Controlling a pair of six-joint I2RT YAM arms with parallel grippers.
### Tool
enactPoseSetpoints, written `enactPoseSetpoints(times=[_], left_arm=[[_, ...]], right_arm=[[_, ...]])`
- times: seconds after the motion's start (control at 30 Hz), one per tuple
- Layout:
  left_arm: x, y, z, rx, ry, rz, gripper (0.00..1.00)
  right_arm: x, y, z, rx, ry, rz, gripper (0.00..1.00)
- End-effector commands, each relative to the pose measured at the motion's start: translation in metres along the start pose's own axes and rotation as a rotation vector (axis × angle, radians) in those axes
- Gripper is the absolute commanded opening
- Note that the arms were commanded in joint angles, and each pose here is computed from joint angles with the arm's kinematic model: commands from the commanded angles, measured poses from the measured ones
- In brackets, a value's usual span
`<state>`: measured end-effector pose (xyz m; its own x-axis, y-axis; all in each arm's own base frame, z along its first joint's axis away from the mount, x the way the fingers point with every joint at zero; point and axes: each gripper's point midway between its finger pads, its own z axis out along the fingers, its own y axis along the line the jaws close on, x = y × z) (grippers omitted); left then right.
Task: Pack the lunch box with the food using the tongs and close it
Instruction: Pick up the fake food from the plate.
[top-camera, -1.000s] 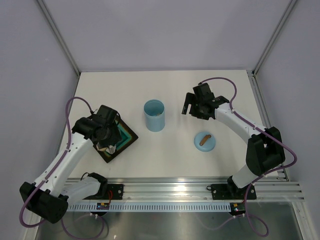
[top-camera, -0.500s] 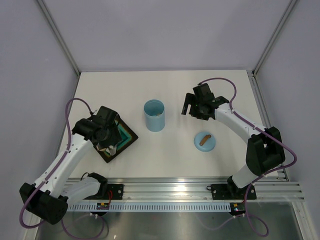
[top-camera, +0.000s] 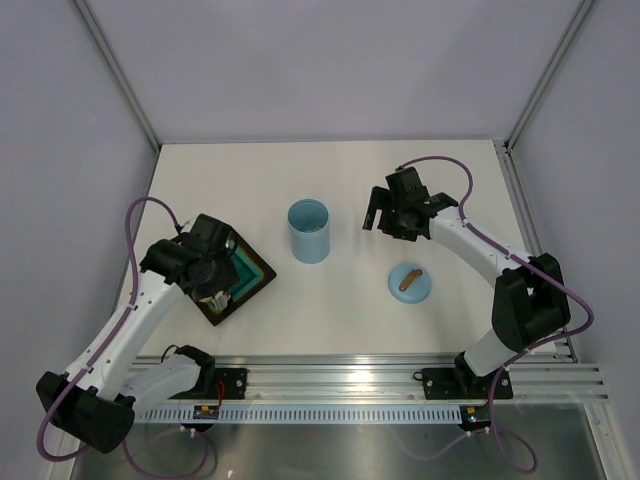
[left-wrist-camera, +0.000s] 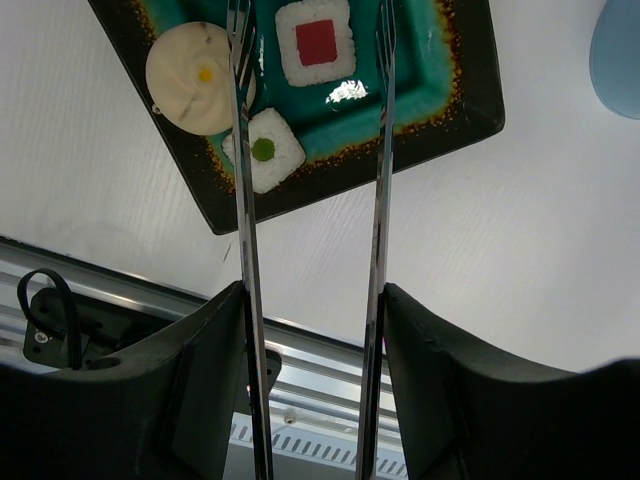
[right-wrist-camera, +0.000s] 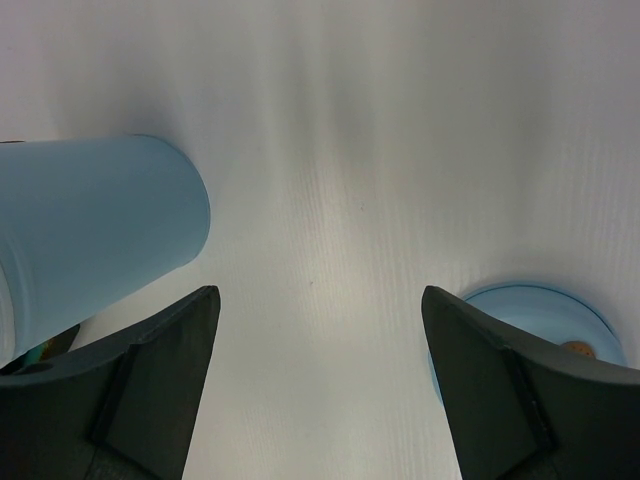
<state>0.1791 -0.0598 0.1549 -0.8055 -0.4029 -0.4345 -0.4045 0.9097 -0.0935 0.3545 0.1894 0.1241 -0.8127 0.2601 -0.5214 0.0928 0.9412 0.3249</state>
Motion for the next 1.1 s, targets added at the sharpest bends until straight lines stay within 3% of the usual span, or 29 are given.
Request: enactPoseSetpoints(times=[0.0,0.53,0.7,1.07], left_arm=[[-0.016,-0.003,-0.010,0.019,-0.069,-0.027,0.57],[0.001,-0.007,0.015,0.011,0.000,-0.013,0.56],[0.004,-0.007,0.022,0.006,0.010,-0.013,0.52],[-0.019,-0.021,-0.009,0.087,-0.052,-0.009,0.27]], right_arm=[[-0.008,0.012,-0.008,-0.048,-0.038,0.004,0.90],[-0.006,0.009,-0.008,-0.043,-0.036,0.006,0.90],[-0.008,0.010,-0.010,-0.043,-0.041,0.006,0.90],[-0.007,0.008,-0.012,-0.040,-0.047,0.011,0.90]])
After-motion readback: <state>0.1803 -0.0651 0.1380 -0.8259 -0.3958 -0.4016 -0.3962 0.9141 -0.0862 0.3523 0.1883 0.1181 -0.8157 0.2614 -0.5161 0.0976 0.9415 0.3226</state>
